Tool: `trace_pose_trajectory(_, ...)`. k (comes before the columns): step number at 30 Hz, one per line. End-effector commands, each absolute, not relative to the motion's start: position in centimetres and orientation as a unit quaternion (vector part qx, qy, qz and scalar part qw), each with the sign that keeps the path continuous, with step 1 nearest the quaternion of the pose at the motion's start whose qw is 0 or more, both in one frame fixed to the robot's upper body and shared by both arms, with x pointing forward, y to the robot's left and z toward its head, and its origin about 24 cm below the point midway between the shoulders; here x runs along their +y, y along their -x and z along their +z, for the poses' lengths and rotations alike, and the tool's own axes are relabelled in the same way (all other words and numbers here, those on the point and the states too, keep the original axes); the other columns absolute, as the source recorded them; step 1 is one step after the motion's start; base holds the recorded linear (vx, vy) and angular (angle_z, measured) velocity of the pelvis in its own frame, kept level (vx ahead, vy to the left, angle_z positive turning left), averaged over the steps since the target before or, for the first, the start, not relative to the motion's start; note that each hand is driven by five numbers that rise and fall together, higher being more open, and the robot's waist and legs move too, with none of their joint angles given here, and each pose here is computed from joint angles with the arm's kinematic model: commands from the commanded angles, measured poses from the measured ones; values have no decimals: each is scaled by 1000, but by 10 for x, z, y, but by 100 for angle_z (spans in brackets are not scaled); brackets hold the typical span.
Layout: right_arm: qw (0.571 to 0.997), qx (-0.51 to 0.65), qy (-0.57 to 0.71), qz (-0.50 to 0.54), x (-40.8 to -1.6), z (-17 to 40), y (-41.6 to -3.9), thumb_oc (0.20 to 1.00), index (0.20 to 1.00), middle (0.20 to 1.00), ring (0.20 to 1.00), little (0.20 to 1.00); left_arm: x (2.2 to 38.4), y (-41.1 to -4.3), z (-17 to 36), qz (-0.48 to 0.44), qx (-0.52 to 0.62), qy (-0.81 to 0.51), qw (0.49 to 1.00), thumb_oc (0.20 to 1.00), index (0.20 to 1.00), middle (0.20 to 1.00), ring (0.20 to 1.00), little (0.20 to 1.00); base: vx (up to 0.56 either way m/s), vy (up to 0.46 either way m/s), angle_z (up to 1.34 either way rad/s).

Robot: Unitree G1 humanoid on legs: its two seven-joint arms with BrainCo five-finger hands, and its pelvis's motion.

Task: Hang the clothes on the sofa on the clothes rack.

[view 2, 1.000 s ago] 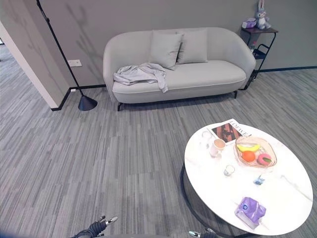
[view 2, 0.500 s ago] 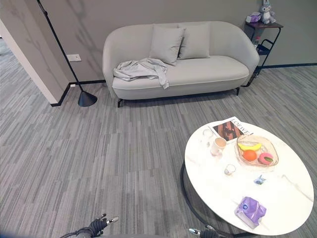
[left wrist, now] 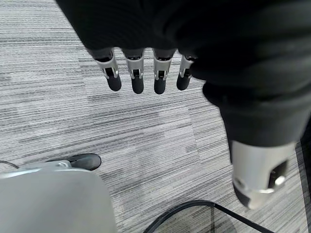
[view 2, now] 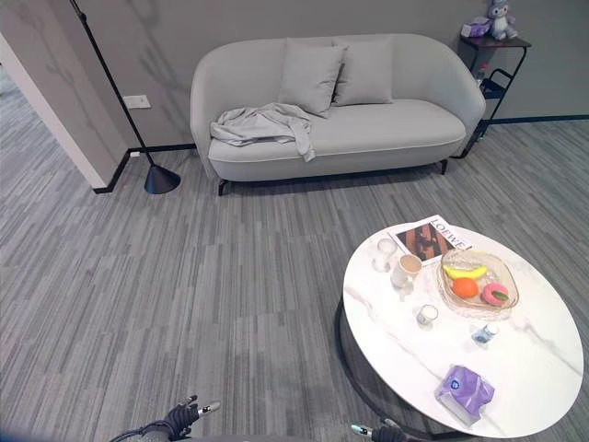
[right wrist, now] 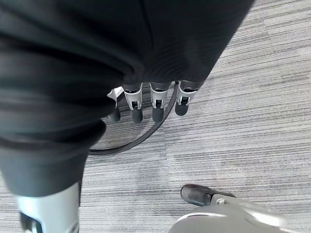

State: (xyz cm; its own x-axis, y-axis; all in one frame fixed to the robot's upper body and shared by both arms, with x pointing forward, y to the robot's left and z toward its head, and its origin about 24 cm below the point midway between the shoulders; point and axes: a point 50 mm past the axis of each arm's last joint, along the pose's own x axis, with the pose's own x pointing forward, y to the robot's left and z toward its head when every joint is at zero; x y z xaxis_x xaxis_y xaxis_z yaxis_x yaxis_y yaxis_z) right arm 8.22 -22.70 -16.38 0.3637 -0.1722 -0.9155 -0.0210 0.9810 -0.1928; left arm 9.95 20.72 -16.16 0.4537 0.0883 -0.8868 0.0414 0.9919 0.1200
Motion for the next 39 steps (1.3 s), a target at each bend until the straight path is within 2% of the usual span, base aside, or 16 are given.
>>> trace_pose_trajectory(1,832,544,103,-31,-230,-160,-98,1000,1000,1000,1000,1000,203,-130,-154,3,491,-70,869,1000,1000,1000,1000,1000,23,-138,3)
trace_pose_trajectory(9,843,525,115,-39,-238,-154,-111,1000,1000,1000,1000,1000,202,-143,-150,15,472,-57,879,1000,1000,1000,1000,1000,38,-115,3)
trace_pose_trajectory(15,855,505,118,-23,-233,-149,-128,1000,1000,1000,1000,1000,211,-123,-154,39,489,-42,871,1000,1000,1000,1000,1000,501,96,0)
trace_pose_trajectory(16,853,508,118,-9,-227,-152,-126,1000,1000,1000,1000,1000,216,-111,-157,52,502,-39,862,1000,1000,1000,1000,1000,468,165,-94)
trace_pose_trajectory(20,847,518,121,13,-219,-155,-120,1000,1000,1000,1000,1000,223,-105,-158,57,511,-45,856,1000,1000,1000,1000,1000,465,136,-73)
trace_pose_trajectory(24,845,522,118,15,-218,-156,-119,1000,1000,1000,1000,1000,228,-110,-155,56,505,-50,860,1000,1000,1000,1000,1000,446,166,-42)
trace_pose_trajectory(32,834,537,126,-9,-236,-155,-109,1000,1000,1000,1000,1000,224,-141,-144,48,457,-44,887,1000,1000,1000,1000,1000,398,72,39)
trace_pose_trajectory(39,814,565,127,-31,-245,-158,-92,1000,1000,1000,1000,1000,224,-131,-149,56,473,-48,878,1000,1000,1000,1000,1000,511,-201,52)
